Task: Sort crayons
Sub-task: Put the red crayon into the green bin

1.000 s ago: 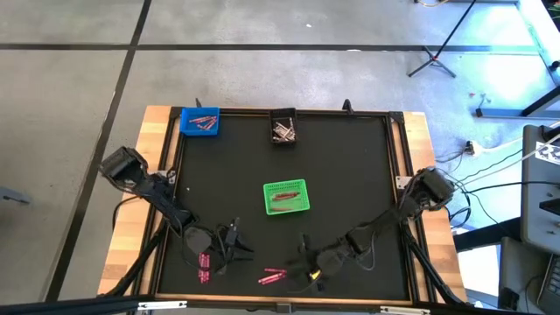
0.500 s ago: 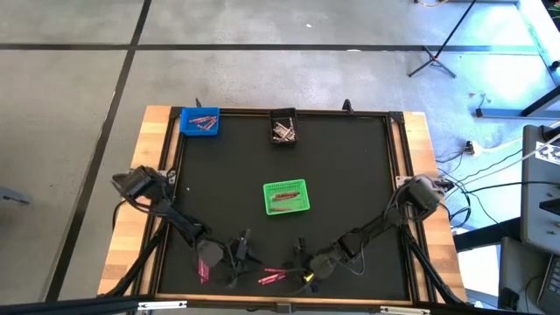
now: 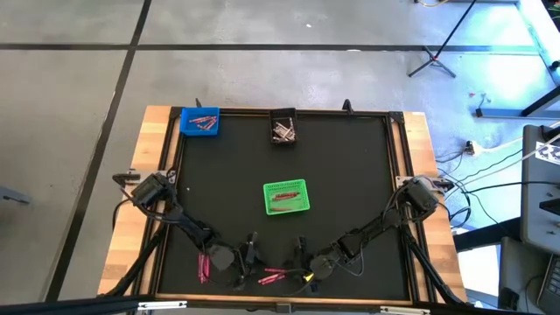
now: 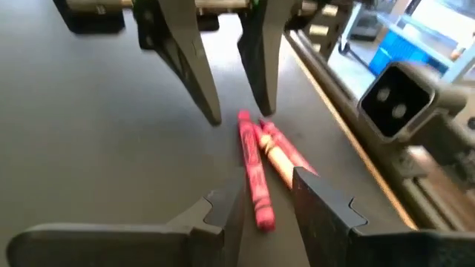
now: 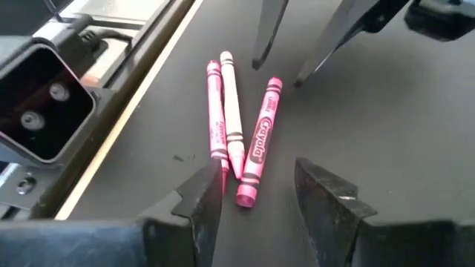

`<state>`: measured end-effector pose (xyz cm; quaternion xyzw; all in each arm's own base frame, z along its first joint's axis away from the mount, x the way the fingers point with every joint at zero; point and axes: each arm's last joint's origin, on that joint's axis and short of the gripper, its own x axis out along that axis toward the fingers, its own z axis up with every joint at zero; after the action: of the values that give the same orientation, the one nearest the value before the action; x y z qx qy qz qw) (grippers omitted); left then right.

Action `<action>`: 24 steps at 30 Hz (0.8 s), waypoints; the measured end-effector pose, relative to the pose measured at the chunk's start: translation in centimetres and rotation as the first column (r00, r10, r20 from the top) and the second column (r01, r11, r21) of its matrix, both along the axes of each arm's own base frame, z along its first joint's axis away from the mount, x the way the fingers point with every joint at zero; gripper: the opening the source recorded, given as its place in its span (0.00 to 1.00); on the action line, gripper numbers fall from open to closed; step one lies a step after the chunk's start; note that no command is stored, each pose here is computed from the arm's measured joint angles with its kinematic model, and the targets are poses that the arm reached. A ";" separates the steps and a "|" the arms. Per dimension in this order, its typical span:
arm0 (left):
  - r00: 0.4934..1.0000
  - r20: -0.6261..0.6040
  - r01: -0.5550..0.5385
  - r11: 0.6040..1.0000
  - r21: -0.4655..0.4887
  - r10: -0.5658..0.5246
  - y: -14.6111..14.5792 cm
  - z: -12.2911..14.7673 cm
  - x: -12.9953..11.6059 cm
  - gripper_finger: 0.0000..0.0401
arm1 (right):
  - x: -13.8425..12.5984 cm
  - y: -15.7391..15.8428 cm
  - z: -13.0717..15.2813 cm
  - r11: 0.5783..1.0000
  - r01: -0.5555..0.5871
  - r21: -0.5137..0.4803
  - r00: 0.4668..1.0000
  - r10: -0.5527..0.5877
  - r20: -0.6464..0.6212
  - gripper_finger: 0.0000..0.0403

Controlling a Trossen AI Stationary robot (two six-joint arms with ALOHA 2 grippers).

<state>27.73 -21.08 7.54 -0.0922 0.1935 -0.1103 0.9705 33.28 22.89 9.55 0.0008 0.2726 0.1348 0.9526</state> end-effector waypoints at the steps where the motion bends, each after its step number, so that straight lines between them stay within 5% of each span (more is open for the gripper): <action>1: 1.000 -0.011 -0.001 1.000 -0.005 0.001 0.1 -0.2 0.0 0.26 | 0.0 0.0 0.0 1.000 0.000 0.000 1.000 0.000 0.000 0.42; 11: 0.998 -0.060 0.008 1.000 0.017 -0.007 0.1 -1.3 0.2 0.25 | 0.0 0.0 0.0 1.000 0.008 -0.003 1.000 -0.008 0.003 0.42; 24: 0.997 -0.076 -0.003 0.999 0.040 0.006 0.5 -1.5 0.4 0.02 | 0.0 0.0 -0.1 1.000 0.009 -0.004 1.000 -0.009 -0.004 0.42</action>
<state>28.12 -20.54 6.04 -0.0775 0.2324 -0.1008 0.9643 33.25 22.85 9.50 0.0001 0.2746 0.1300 0.9527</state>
